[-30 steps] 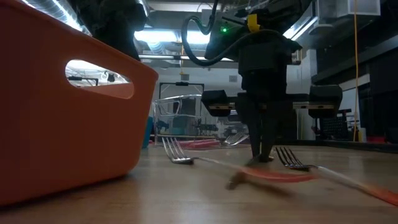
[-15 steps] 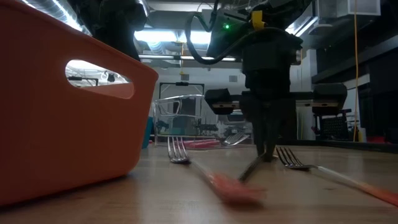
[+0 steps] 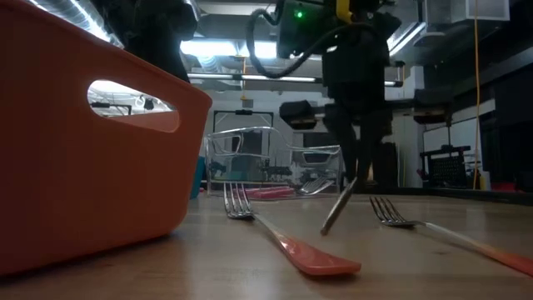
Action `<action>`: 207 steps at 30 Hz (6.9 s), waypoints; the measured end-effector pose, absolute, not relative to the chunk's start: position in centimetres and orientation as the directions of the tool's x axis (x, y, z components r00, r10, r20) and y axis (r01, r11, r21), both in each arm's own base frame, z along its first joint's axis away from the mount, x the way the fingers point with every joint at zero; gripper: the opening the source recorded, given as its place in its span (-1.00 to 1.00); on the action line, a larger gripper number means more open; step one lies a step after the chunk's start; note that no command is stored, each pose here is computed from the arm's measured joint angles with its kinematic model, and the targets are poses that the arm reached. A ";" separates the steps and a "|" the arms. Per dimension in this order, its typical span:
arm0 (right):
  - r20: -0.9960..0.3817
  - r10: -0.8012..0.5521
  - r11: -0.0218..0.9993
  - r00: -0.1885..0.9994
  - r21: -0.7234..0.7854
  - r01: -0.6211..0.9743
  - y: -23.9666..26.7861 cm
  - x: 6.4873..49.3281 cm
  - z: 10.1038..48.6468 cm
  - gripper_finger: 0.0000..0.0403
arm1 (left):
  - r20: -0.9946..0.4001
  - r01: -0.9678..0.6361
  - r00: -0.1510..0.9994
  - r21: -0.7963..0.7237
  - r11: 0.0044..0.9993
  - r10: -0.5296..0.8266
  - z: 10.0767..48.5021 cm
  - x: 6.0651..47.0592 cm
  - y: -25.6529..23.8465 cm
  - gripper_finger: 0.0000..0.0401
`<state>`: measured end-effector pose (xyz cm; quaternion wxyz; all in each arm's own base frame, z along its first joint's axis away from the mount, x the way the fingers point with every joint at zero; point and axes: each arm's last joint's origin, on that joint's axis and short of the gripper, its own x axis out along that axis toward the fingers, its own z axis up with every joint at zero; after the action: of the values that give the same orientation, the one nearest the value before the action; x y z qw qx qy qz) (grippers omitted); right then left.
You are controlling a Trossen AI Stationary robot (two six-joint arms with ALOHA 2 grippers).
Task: Sort silverware by color (type)
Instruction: Put the gold fork into the orange bin, then put the orange fork into the blue bin
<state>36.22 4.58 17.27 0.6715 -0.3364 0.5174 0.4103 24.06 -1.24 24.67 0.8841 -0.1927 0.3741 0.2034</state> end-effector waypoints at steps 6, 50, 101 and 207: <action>-0.971 0.174 0.441 0.167 -0.075 -0.895 4.4 35.4 19.6 -1.00 | -0.738 -0.483 0.646 -0.195 0.854 0.196 24.8 24.0 -1.7 -0.59; -0.165 0.579 0.788 0.798 -0.139 -0.600 12.6 43.9 22.4 -1.00 | -0.500 -0.445 0.817 -0.233 0.864 0.286 30.4 18.5 -3.3 -0.59; -0.252 0.387 0.921 0.887 0.139 -0.363 13.0 45.7 15.6 -1.00 | -0.462 -0.525 0.794 -0.195 0.829 0.394 30.5 18.4 -3.0 -0.59; -0.932 0.268 0.495 0.242 -0.082 -0.865 9.4 32.1 20.9 -0.54 | -0.469 -0.523 0.792 -0.190 0.831 0.391 30.5 18.4 -3.0 -0.59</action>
<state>32.06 9.41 20.94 0.7227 -0.3143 0.4746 0.3920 18.42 -2.98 30.47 0.9334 -0.1568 0.2104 0.2448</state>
